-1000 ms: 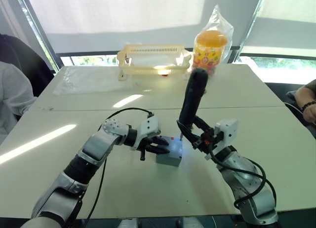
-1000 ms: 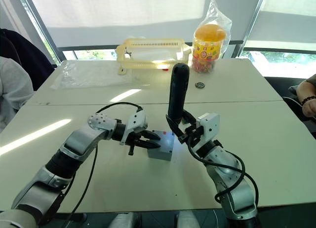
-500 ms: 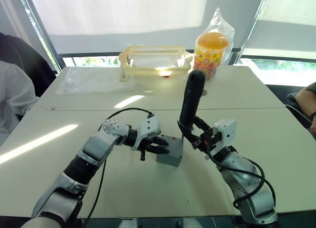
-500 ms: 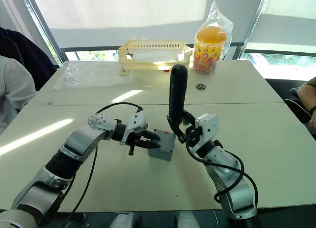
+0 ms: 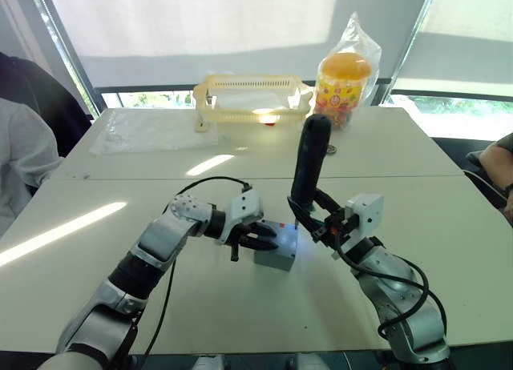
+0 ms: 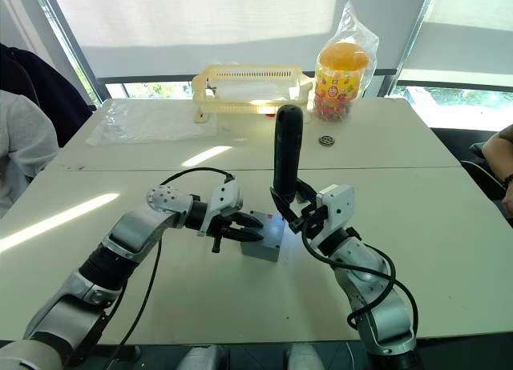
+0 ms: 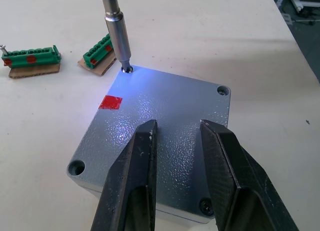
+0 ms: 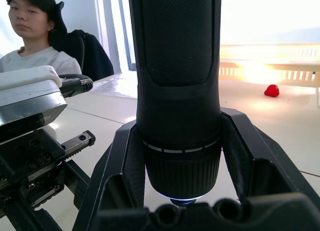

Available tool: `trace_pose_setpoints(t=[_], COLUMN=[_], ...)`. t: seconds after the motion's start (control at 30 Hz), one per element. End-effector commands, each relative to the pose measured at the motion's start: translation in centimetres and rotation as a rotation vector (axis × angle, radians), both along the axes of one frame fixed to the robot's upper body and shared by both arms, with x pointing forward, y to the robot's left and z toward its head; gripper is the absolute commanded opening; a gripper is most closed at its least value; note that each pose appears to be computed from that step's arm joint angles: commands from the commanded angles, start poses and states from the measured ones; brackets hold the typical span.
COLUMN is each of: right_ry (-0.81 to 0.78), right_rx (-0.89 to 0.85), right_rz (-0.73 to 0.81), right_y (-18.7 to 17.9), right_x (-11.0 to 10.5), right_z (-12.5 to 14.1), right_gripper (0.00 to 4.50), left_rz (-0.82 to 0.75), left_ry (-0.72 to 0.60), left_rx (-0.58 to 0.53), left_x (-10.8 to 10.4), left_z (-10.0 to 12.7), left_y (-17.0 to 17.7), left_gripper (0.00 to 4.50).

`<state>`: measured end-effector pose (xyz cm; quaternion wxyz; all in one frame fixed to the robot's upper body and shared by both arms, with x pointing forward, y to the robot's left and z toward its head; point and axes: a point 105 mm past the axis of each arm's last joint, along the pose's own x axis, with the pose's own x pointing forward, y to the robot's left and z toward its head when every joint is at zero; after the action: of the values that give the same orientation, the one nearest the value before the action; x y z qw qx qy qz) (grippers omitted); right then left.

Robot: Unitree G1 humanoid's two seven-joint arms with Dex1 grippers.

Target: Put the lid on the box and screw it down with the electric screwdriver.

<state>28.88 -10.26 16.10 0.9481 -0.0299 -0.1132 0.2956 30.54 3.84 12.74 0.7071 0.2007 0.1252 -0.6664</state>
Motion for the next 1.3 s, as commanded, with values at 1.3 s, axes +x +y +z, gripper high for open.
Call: trace_pose_setpoints(t=[1.3], right_ry=[0.906], right_rx=[-0.084], right_rz=[-0.105], right_y=[-13.8], right_x=[-1.2], right_z=[5.2], right_gripper=[1.76], left_rz=[0.210], left_ry=[-0.063], left_rx=[-0.168], left_x=[-1.1], left_z=[5.9], left_y=[4.5], left_gripper=[1.33])
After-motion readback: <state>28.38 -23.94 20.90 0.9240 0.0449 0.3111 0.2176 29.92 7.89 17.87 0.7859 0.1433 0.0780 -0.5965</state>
